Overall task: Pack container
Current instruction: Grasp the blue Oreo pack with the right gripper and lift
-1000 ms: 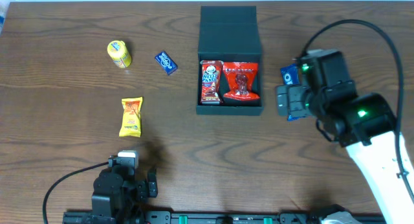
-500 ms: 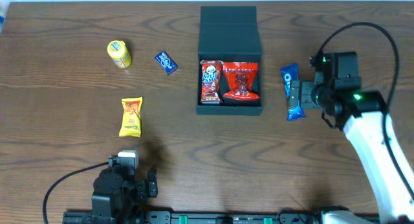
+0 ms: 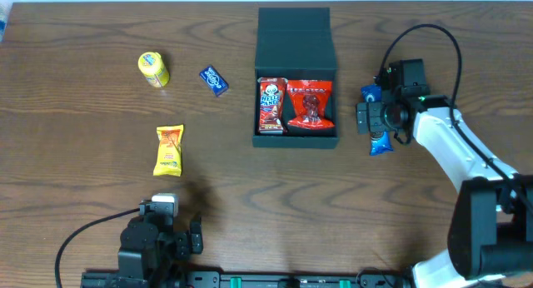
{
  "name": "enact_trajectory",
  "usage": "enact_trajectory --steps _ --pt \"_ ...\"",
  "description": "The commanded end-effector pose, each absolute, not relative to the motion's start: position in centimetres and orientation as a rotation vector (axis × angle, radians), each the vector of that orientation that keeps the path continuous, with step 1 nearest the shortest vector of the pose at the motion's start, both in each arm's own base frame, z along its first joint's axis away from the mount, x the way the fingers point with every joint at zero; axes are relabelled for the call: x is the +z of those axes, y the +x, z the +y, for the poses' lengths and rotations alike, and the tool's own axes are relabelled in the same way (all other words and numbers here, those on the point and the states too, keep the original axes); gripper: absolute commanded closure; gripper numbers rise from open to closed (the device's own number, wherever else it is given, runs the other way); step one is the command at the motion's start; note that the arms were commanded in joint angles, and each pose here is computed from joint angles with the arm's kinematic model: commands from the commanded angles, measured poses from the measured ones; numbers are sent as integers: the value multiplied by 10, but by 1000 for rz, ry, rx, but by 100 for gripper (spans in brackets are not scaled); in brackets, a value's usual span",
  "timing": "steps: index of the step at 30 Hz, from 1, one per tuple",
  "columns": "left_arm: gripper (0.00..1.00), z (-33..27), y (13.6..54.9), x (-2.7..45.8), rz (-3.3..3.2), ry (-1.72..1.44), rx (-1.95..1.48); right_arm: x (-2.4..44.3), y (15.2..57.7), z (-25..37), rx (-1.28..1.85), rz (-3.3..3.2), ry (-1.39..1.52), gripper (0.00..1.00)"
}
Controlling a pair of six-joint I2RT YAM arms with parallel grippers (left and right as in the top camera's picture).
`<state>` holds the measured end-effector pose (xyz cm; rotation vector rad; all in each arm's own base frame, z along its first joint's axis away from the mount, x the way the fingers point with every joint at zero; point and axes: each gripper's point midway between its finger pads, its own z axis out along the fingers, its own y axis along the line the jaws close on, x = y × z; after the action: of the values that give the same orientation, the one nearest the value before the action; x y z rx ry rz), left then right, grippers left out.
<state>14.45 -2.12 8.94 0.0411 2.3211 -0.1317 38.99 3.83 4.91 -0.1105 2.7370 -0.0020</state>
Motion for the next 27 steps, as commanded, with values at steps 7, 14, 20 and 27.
enact_trajectory --steps 7,14,20,27 --pt "4 -18 140 75 2368 17 -119 33 398 37 -19 2733 -204 1" --pt "5 -18 140 75 2368 17 -119 25 399 38 -9 2742 -205 1" --pt "4 -18 140 75 2368 17 -119 18 397 39 -1 2763 -208 1" --pt "5 -18 140 75 2368 17 -119 16 397 47 65 2751 -205 1"
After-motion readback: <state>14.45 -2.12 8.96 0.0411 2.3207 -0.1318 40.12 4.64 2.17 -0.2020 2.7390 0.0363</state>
